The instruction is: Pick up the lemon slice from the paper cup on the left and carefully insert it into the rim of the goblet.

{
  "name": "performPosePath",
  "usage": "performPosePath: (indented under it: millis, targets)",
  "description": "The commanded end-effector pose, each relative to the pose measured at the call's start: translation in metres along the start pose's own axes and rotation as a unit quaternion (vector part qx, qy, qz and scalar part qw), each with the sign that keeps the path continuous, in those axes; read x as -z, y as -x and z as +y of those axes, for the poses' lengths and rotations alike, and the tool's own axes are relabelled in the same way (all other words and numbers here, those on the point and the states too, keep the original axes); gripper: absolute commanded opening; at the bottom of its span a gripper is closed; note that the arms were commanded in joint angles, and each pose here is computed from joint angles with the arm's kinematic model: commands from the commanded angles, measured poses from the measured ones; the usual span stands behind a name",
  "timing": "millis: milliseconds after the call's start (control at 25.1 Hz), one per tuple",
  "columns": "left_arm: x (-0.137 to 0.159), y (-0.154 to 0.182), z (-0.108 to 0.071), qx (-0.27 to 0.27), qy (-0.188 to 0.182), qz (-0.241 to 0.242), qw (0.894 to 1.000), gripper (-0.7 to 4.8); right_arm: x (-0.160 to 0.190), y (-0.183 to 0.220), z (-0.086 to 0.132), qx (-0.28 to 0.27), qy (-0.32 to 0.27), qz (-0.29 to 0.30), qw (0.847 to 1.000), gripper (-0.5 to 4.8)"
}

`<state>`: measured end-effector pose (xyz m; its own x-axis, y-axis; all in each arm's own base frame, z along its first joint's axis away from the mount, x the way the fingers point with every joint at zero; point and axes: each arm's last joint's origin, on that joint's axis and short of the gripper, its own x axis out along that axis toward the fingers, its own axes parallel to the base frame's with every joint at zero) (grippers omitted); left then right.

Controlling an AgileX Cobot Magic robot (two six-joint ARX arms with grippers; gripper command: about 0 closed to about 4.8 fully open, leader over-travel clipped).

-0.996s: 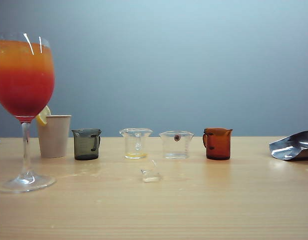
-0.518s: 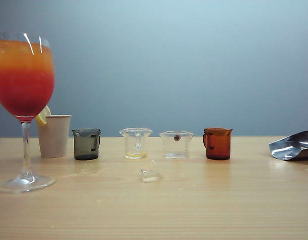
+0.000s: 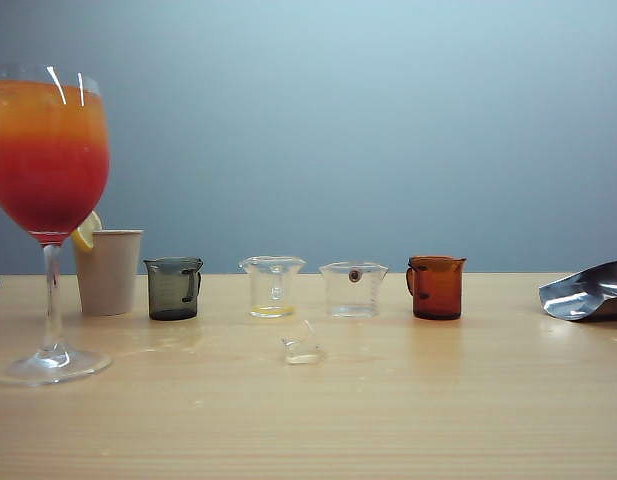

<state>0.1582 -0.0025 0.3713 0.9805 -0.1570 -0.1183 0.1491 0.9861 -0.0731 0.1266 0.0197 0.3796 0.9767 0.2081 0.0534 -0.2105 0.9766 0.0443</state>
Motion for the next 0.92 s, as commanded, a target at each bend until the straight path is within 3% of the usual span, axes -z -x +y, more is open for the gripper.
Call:
performPosePath:
  millis: [40,159,239,279,717,916]
  targets:
    - [-0.012,-0.022,0.002,0.02,0.031,0.024,0.999,-0.05,-0.018,-0.016,0.013,-0.046,-0.004,0.004,0.999,-0.06]
    - [-0.014,-0.043,0.005,0.019,0.053,0.073,0.996,-0.05,-0.026,-0.03,0.029,-0.093,0.001,0.01,0.996,-0.06]
    - [-0.011,-0.068,0.009,0.02,0.067,0.147,0.987,-0.05,-0.027,-0.047,0.051,-0.143,0.01,0.026,0.989,-0.06]
    - [-0.009,-0.075,0.01,0.028,0.071,0.16,0.984,-0.05,-0.025,-0.052,0.057,-0.156,0.009,0.03,0.987,-0.06]
    - [0.027,-0.129,0.011,0.048,0.089,0.25,0.963,-0.05,-0.002,-0.077,0.108,-0.258,0.011,0.064,0.964,-0.06]
    - [0.049,-0.157,0.007,0.061,0.084,0.278,0.955,-0.05,0.002,-0.082,0.118,-0.284,0.007,0.066,0.956,-0.06]
